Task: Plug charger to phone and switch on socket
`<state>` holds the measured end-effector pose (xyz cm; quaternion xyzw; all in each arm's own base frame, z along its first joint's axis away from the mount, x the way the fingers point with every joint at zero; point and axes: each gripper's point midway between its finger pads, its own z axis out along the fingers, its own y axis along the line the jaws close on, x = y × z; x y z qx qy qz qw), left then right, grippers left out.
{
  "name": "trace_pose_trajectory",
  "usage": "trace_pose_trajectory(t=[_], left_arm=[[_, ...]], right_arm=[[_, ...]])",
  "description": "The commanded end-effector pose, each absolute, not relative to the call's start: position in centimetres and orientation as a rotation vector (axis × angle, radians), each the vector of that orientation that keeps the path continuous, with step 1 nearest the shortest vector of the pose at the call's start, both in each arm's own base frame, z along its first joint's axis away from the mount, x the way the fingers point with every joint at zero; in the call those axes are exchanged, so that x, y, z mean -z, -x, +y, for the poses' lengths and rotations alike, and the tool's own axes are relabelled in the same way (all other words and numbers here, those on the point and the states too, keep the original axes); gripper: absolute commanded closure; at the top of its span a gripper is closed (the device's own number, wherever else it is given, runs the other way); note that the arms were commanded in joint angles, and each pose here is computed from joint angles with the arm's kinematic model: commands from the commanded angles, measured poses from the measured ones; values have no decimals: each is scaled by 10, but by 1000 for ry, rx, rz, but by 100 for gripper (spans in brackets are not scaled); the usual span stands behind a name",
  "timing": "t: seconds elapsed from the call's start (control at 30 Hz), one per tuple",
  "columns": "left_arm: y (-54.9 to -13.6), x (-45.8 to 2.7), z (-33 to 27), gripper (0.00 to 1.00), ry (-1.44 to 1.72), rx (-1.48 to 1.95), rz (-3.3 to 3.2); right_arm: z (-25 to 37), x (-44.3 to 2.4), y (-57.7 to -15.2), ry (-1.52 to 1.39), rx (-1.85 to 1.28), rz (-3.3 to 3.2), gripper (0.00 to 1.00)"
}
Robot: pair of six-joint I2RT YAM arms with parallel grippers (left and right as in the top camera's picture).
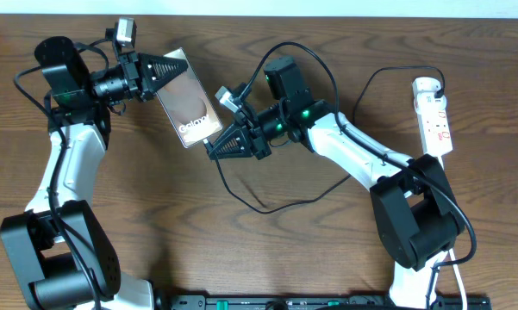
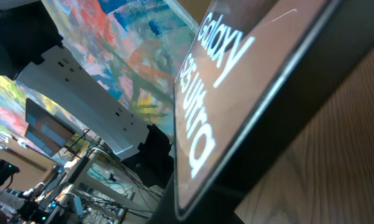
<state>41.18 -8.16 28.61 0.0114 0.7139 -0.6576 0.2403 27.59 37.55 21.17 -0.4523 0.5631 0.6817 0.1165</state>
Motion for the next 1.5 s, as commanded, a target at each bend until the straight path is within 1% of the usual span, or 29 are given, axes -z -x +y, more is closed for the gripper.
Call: trace_pose_trajectory(t=[0.0, 0.23, 0.6, 1.47], left_arm=[[-406, -296, -83, 93, -109, 1783, 1932], [-405, -296, -84, 93, -154, 1768, 1919], [-404, -296, -84, 93, -73, 1828, 1954], [-403, -296, -85, 92, -141, 1793, 1930]], right_arm=[[372, -216, -273, 1336, -2034, 1619, 99], [372, -215, -273, 1336, -2033, 1619, 99], [373, -214, -274, 1331, -2021, 1628, 99], [375, -220, -278, 1302, -2048, 1671, 99]])
